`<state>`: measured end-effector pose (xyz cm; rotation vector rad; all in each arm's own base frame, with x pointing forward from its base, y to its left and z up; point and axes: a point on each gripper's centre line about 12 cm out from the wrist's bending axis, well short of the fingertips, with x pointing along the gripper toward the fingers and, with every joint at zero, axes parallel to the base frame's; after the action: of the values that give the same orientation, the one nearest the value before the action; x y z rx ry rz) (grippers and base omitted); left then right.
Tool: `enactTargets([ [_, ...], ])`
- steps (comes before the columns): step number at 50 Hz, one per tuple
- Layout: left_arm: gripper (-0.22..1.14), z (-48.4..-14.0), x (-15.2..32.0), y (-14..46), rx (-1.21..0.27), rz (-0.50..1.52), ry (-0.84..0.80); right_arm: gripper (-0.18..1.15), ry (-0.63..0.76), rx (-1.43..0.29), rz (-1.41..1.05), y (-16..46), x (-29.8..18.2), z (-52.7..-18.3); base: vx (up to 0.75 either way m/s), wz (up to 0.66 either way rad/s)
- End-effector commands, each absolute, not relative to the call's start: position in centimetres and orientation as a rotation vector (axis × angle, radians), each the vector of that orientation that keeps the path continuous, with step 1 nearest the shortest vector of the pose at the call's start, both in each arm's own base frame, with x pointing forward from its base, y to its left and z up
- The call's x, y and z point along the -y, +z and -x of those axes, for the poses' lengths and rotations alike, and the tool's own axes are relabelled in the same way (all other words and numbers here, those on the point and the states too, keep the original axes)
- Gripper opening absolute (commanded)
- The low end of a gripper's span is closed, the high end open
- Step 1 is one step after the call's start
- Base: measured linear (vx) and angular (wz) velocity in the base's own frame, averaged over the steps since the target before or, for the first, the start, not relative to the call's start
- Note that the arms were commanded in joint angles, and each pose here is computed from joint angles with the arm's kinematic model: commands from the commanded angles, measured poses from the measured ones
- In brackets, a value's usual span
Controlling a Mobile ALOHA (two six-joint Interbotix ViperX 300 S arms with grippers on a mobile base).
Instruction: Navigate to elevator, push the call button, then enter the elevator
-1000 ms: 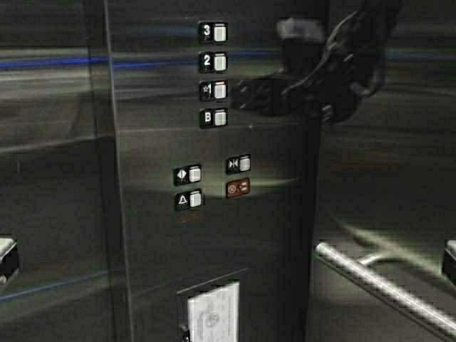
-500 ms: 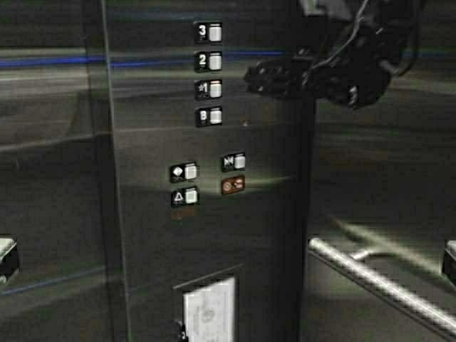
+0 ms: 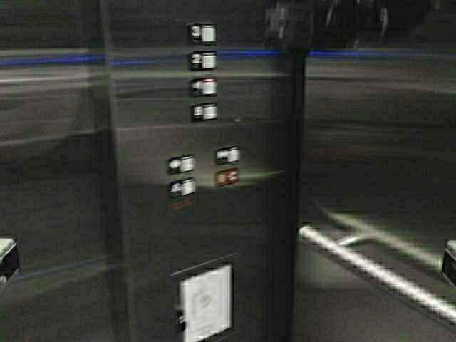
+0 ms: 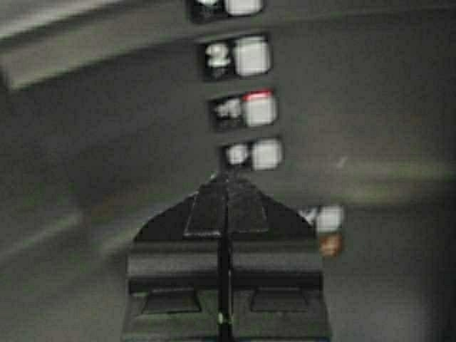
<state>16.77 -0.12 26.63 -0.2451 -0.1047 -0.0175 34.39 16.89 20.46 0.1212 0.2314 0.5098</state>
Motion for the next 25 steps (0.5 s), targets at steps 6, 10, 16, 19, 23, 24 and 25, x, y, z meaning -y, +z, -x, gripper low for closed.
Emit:
enactTargets([
  [6, 0.02, -18.2, 0.2, 29.7, -0.029, 0.238, -0.008, 0.06, 0.440, -0.369, -0.076, 24.2, -16.3, -34.1, -0.12, 0.14],
  [10, 0.02, -18.3, 0.2, 31.6, -0.052, 0.222, -0.008, 0.06, 0.411, -0.405, -0.058, 26.2, -15.8, -33.7, -0.11, 0.16],
  [16, 0.02, -18.8, 0.2, 34.0, -0.033, 0.178, -0.010, 0.06, 0.391, -0.402, -0.048, 29.3, -15.2, -33.1, -0.12, 0.23],
  [19, 0.02, -19.5, 0.2, 34.5, -0.044, 0.156, -0.010, 0.06, 0.389, -0.386, -0.052, 30.3, -15.1, -33.1, -0.14, 0.29],
  [23, 0.02, -21.2, 0.3, 34.2, -0.093, 0.133, -0.007, 0.06, 0.391, -0.369, -0.053, 31.0, -15.2, -33.2, -0.17, 0.28],
  [24, 0.02, -21.6, 0.3, 34.2, -0.103, 0.127, -0.007, 0.06, 0.392, -0.369, -0.051, 31.0, -15.2, -33.3, -0.19, 0.28],
  [25, 0.02, -22.1, 0.3, 33.9, -0.117, 0.123, -0.006, 0.06, 0.392, -0.364, -0.052, 31.2, -15.2, -33.3, -0.19, 0.28],
])
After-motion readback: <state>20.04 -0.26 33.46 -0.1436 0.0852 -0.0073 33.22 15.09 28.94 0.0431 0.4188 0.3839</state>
